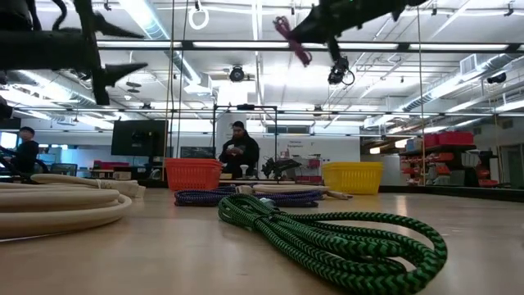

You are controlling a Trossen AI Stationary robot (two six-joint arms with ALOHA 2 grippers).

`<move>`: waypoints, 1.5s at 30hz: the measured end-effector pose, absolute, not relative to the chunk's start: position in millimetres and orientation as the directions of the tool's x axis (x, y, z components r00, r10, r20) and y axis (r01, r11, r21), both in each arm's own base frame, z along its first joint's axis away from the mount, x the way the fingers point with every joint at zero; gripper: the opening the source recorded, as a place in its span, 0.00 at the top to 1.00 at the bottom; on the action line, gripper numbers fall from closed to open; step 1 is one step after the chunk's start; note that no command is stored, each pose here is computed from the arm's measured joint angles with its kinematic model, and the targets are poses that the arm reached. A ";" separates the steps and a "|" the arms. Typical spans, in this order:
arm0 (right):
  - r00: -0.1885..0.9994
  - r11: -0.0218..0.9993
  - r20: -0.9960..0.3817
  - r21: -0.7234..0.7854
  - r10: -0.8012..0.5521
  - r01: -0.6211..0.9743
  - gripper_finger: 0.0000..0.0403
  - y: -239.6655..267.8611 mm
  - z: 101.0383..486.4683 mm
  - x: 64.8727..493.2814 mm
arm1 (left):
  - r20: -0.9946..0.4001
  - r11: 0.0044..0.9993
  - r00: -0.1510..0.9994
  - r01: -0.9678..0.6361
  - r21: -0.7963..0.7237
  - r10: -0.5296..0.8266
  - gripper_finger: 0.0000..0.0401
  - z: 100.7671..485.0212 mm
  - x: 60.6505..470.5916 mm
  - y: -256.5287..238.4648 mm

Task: Pick & Place USB Port
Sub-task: Put the pink patterned charger cable into the orange bin

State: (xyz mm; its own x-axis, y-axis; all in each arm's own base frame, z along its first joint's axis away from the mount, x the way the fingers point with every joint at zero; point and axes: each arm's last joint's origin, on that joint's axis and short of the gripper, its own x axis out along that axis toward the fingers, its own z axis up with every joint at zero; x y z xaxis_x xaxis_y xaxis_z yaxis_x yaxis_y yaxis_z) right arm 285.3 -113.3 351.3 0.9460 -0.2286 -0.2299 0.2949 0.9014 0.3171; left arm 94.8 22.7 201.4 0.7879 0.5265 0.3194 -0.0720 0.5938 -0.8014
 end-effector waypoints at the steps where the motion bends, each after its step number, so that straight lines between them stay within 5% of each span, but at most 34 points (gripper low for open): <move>1: 0.954 0.905 -0.225 0.331 -0.199 0.267 0.99 -114.4 348.0 290.3 | 0.327 0.608 0.798 -0.062 -0.792 0.507 0.42 203.9 94.8 22.1; 16: 0.984 0.945 -0.173 0.325 0.037 0.022 0.99 -93.3 371.1 352.6 | 0.187 0.748 0.879 -0.242 -0.618 0.439 0.42 275.5 155.6 28.2; 22: 0.980 0.943 -0.183 0.331 0.081 -0.016 0.99 -83.5 368.1 358.4 | 0.208 0.854 0.925 -0.183 -0.487 0.317 0.42 317.9 194.1 41.3; 34: 0.968 0.949 -0.233 0.314 0.094 -0.016 0.99 -71.3 363.7 359.7 | 0.164 0.897 0.975 -0.062 -0.438 0.147 0.42 340.8 252.8 70.7; 37: 0.970 0.950 -0.227 0.313 0.092 -0.017 0.99 -71.1 365.3 358.6 | 0.124 0.888 0.981 -0.079 -0.452 0.150 0.52 336.2 262.8 74.3; 41: 0.968 0.950 -0.237 0.313 0.085 -0.007 0.99 -71.7 364.3 358.4 | 0.114 0.893 0.983 -0.076 -0.444 0.141 0.90 336.7 266.6 75.9; 45: 0.969 0.952 -0.237 0.306 0.075 0.001 0.99 -73.2 364.2 358.3 | 0.117 0.895 0.981 -0.088 -0.438 0.154 0.96 339.2 262.2 79.8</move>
